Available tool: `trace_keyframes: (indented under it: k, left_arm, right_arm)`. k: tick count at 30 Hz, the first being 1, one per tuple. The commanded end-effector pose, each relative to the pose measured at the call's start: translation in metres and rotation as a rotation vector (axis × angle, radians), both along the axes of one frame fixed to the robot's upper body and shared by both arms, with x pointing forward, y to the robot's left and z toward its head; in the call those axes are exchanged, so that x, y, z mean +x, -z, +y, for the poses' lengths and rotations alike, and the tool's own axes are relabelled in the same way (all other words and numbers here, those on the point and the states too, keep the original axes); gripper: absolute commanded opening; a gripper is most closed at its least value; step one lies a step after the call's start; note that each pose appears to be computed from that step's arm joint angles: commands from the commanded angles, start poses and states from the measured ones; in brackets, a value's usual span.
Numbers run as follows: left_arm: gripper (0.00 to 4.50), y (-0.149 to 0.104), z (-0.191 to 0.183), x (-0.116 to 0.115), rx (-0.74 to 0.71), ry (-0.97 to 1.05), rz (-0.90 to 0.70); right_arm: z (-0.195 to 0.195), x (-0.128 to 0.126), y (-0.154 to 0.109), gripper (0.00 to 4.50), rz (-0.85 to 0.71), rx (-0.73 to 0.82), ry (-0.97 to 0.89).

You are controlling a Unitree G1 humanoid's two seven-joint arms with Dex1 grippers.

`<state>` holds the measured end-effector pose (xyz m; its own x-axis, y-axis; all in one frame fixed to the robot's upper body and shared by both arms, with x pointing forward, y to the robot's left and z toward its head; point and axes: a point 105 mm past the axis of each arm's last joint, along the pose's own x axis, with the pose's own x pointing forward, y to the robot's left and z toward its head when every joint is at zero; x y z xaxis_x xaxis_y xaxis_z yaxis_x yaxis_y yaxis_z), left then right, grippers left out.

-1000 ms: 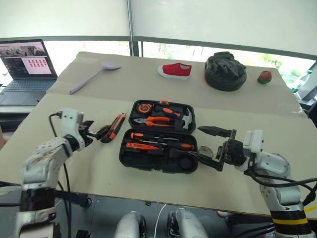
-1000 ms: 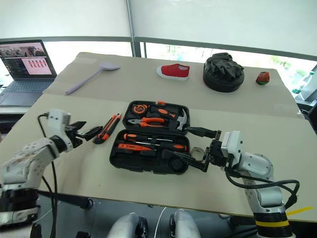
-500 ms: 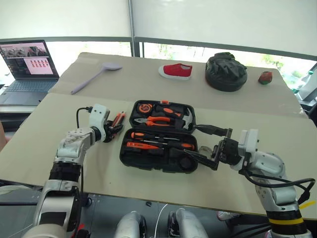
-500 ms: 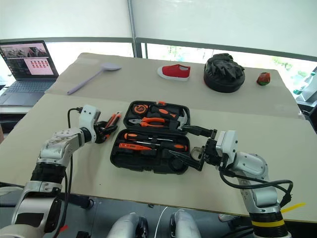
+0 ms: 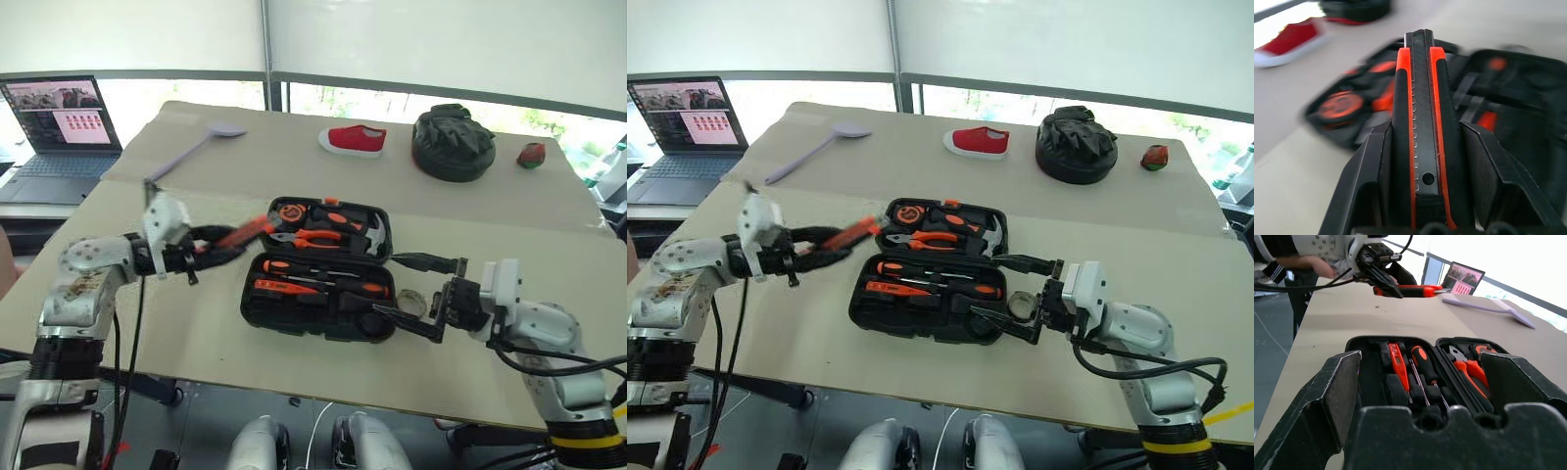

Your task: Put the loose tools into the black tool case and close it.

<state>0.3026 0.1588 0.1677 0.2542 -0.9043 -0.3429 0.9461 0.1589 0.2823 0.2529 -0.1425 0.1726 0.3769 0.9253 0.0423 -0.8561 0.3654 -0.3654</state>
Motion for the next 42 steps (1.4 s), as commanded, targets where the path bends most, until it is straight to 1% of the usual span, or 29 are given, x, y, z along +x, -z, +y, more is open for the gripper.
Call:
trace_keyframes:
  k: [1, 2, 3, 4, 6, 8, 11, 14, 18, 23, 27, 28, 30, 31, 34, 36, 41, 42]
  left_arm:
    - [1.64, 0.004, -0.028, -0.011, 0.141, 0.172, -0.047]
    - [1.64, 0.006, -0.035, -0.009, 0.156, 0.184, -0.062]
    - [1.64, 0.011, -0.044, -0.004, 0.183, 0.172, -0.067]
    - [1.64, 0.015, -0.05, -0.001, 0.213, 0.169, -0.078]
    - [1.64, 0.028, -0.057, -0.001, 0.276, 0.194, -0.067]
    - [1.64, 0.037, -0.063, -0.003, 0.298, 0.22, -0.05]
    - [1.64, 0.044, -0.071, -0.008, 0.304, 0.238, -0.027]
    - [1.64, 0.054, -0.069, -0.013, 0.375, 0.258, -0.013]
    - [1.64, 0.058, -0.07, -0.008, 0.397, 0.223, -0.015]
    - [1.64, 0.057, -0.067, -0.011, 0.419, 0.234, -0.001]
    - [1.64, 0.059, -0.068, -0.014, 0.415, 0.228, 0.074]
    - [1.64, 0.057, -0.073, -0.015, 0.376, 0.231, 0.08]
    - [2.66, 0.055, -0.079, -0.018, 0.309, 0.236, 0.133]
    - [2.8, 0.054, -0.08, -0.02, 0.301, 0.255, 0.134]
    - [3.84, 0.035, -0.087, -0.014, 0.191, 0.279, 0.038]
    - [3.84, 0.022, -0.084, -0.008, 0.113, 0.259, 0.017]
    - [3.84, 0.001, -0.071, 0.002, 0.0, 0.218, -0.031]
    - [3.58, 0.001, -0.066, 0.003, -0.013, 0.214, -0.034]
  right_arm:
    - [0.001, -0.01, -0.004, 4.5, 0.005, -0.017, -0.036]
    - [0.002, -0.012, -0.002, 4.5, 0.015, -0.034, -0.045]
    - [0.002, -0.018, 0.007, 4.5, 0.033, -0.099, -0.071]
    - [0.001, -0.02, 0.012, 4.5, 0.052, -0.118, -0.074]
    - [-0.001, -0.02, 0.012, 4.5, 0.058, -0.093, -0.049]
    - [-0.002, -0.021, 0.01, 4.5, 0.056, -0.08, -0.038]
    - [-0.002, -0.022, 0.009, 4.5, 0.052, -0.08, -0.032]
    - [-0.003, -0.023, 0.007, 4.5, 0.052, -0.07, -0.017]
    - [-0.001, -0.023, 0.006, 4.5, 0.051, -0.058, -0.008]
    - [-0.002, -0.023, 0.004, 4.5, 0.051, -0.044, 0.004]
    - [-0.001, -0.02, 0.003, 4.5, 0.051, -0.034, 0.009]
    - [0.0, -0.019, 0.003, 4.5, 0.05, -0.029, 0.009]
    - [0.001, -0.017, 0.002, 4.5, 0.051, -0.017, 0.007]
    - [0.002, -0.017, 0.002, 4.5, 0.052, -0.016, 0.006]
    - [0.002, -0.015, 0.003, 4.5, 0.054, -0.017, 0.005]
    - [0.002, -0.014, 0.003, 4.5, 0.055, -0.012, 0.007]
    - [0.004, -0.013, 0.004, 4.5, 0.059, -0.003, 0.01]
    - [0.004, -0.013, 0.005, 4.5, 0.06, -0.001, 0.012]
